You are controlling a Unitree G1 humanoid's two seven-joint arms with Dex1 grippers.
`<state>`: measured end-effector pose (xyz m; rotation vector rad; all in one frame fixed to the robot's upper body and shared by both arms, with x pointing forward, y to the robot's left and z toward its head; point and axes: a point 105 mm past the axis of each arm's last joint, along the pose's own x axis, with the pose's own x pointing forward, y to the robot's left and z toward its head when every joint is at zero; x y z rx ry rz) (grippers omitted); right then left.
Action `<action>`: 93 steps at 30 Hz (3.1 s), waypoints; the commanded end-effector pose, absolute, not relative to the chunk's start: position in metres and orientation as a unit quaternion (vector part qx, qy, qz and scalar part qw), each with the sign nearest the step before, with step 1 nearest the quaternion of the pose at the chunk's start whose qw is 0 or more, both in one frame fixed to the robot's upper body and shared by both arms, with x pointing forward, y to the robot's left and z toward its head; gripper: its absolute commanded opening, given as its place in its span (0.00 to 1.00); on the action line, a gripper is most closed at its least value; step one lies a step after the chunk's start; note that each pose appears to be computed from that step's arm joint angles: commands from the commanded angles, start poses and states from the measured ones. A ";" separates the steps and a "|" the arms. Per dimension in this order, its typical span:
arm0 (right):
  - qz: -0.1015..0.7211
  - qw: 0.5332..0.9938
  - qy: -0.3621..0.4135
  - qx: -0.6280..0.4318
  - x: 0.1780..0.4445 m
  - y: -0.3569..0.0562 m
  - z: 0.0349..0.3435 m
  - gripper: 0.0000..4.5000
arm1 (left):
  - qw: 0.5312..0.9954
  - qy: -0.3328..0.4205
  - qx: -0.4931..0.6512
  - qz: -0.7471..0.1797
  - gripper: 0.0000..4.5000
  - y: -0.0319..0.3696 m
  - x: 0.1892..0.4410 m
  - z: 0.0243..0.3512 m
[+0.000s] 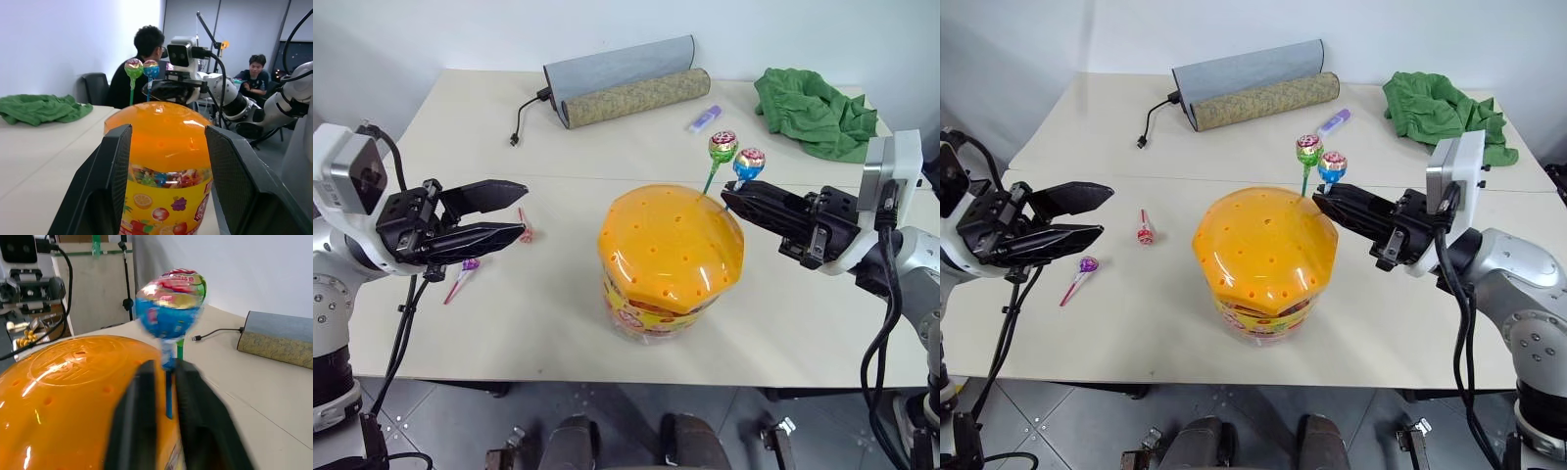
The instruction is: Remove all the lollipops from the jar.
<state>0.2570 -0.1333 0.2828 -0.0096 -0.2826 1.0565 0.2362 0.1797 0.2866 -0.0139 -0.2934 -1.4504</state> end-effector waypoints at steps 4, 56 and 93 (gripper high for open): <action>0.500 0.833 -0.234 0.031 0.229 -0.168 0.326 0.00 | 0.710 -0.148 0.001 -0.689 0.56 0.161 0.233 0.293; 0.606 0.778 -0.156 -0.058 0.278 -0.088 0.295 0.30 | 0.792 -0.159 -0.002 -0.589 0.56 0.208 0.227 0.258; 0.192 0.959 0.140 -0.154 0.283 -0.330 0.153 0.41 | 0.758 -0.079 0.093 -0.641 0.56 0.188 0.259 0.234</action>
